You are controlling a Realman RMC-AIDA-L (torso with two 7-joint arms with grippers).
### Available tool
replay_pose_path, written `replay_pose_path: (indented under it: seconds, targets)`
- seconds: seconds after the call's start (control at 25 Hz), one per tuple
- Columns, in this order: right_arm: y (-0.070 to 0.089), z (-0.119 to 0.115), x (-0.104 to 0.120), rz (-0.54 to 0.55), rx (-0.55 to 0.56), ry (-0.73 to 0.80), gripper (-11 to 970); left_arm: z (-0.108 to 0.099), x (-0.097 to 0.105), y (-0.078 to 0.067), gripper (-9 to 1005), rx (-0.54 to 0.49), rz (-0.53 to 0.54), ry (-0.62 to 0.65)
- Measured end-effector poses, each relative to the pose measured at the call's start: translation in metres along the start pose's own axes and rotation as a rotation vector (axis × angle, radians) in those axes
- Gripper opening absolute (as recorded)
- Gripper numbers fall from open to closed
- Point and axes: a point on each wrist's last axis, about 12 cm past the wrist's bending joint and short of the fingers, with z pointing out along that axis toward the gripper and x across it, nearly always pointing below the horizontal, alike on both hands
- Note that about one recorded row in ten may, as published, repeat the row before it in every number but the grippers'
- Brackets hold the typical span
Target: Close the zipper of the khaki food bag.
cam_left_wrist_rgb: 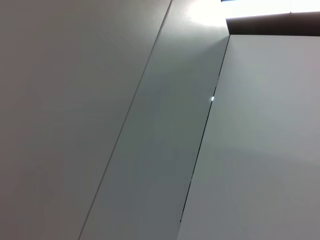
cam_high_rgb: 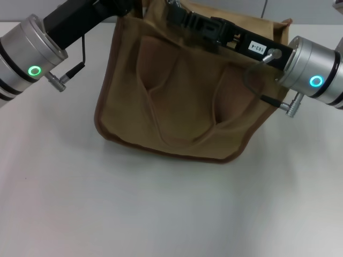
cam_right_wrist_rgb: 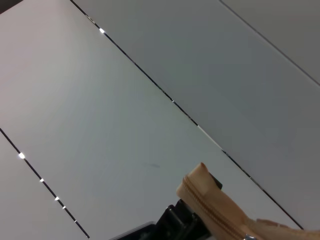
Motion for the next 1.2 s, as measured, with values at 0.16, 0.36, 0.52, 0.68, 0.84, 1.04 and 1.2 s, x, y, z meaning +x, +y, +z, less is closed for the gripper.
replay_pose_path:
  seconds: [0.16,0.36,0.52,0.68,0.84,1.04,1.2]
  targets:
    - [-0.002,-0.012,0.006,-0.013,0.024,-0.021,11,-0.005,0.001,0.0,62,-0.014,-0.002,-0.003]
    - [-0.004,-0.026,0.013,-0.025,0.059,-0.049,24,-0.016,0.0,0.001,64,-0.047,0.0,-0.018]
    - [-0.005,-0.04,0.018,-0.027,0.091,-0.062,35,-0.024,0.0,0.002,65,-0.074,0.002,-0.028]
    - [-0.006,-0.058,0.026,-0.014,0.135,-0.08,45,-0.033,0.0,0.002,66,-0.103,0.002,-0.037]
    - [-0.005,-0.082,0.033,-0.006,0.179,-0.118,56,-0.04,0.0,0.003,68,-0.124,0.008,-0.037]
    - [-0.003,-0.11,0.039,-0.011,0.235,-0.176,69,-0.044,0.001,0.003,70,-0.143,0.005,-0.034]
    - [0.001,-0.124,0.039,-0.033,0.25,-0.201,80,-0.047,0.004,0.002,71,-0.149,0.0,-0.028]
